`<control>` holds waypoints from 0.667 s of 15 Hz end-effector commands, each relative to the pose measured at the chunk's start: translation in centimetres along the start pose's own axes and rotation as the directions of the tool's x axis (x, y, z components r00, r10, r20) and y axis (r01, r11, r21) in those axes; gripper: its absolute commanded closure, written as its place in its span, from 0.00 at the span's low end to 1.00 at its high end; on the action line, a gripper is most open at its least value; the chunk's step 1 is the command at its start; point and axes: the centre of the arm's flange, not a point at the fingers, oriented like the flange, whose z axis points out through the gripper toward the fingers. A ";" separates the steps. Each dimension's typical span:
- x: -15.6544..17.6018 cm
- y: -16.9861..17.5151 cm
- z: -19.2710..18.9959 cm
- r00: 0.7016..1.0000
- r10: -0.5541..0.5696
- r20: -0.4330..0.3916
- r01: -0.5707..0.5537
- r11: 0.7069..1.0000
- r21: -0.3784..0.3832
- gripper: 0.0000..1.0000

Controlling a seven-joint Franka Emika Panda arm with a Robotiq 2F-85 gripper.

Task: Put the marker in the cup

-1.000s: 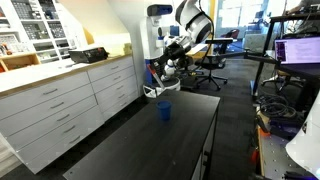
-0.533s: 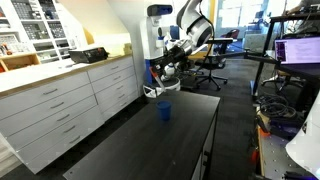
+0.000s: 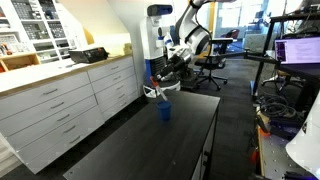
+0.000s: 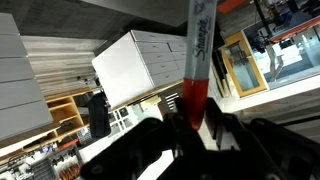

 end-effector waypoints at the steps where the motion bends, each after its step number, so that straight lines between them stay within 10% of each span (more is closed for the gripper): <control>1: -0.6 1.1 0.7 0.999 -0.030 -0.037 0.031 0.999 0.031 0.94; 10: -1.8 4.6 3.5 0.997 -0.062 -0.042 0.065 0.996 0.056 0.94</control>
